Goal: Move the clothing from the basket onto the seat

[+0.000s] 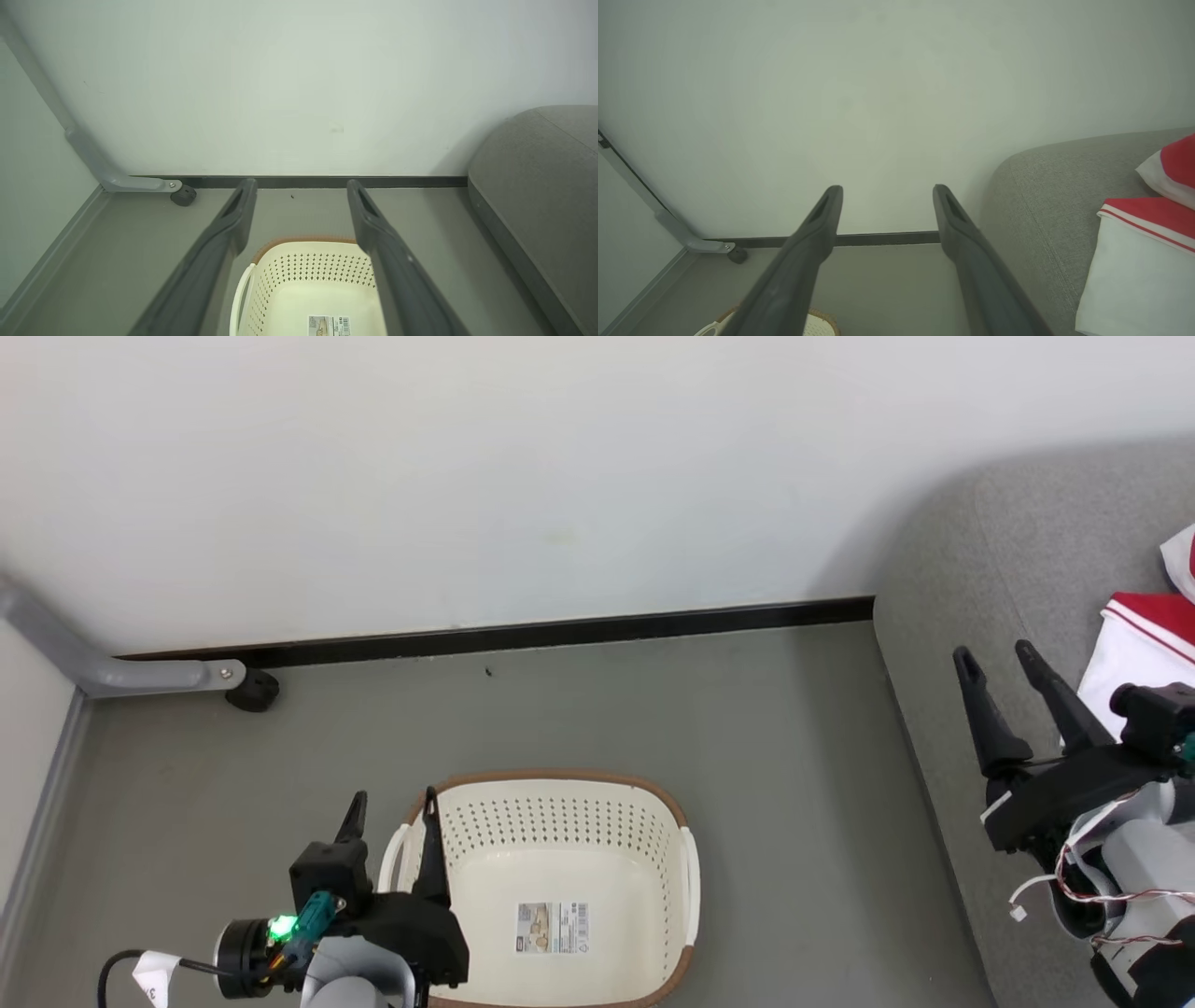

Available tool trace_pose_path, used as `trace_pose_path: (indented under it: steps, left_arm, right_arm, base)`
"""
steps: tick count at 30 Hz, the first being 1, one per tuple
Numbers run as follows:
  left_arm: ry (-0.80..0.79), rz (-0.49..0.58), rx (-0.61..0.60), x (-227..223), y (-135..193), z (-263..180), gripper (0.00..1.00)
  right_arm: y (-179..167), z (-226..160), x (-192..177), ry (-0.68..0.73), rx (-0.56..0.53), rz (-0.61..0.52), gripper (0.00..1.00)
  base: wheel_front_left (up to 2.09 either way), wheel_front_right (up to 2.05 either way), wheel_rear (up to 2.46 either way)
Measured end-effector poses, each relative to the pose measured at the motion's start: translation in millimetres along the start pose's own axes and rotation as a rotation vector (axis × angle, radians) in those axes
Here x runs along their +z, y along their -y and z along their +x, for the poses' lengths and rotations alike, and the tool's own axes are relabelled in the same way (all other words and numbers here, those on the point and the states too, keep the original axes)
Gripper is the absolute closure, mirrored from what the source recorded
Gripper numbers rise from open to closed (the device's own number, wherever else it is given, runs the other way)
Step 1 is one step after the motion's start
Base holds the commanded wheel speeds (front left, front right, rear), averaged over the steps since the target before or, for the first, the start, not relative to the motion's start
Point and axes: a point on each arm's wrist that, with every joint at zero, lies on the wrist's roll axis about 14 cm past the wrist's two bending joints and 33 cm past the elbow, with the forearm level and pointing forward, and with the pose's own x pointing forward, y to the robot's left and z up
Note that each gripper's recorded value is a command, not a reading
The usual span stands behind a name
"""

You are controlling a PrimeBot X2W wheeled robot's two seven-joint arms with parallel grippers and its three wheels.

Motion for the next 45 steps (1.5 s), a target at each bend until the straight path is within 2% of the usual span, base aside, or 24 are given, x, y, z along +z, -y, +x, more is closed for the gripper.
trace_pose_path:
  steps: [7, 15, 27, 45]
  left_arm:
    - [0.063, 0.011, 0.081, 17, -30, -20, 0.0]
    - [0.096, 0.024, 0.154, 23, -55, -36, 0.0]
    - [0.106, 0.071, 0.2, 20, -72, -53, 0.0]
    - [0.114, 0.082, 0.159, 17, -57, -60, 0.0]
  right_arm:
    - [-38, -6, 14, 0.056, 0.073, -0.002, 0.0]
    - [-57, -21, 4, 0.053, 0.096, 0.01, 0.0]
    - [-55, -41, -12, 0.033, 0.053, 0.002, 0.0]
    - [-45, -56, -18, 0.029, 0.003, -0.045, 0.0]
  base:
    - [0.0, 0.0, 0.0]
    - [0.0, 0.0, 0.0]
    - [0.0, 0.0, 0.0]
    - [0.0, 0.0, 0.0]
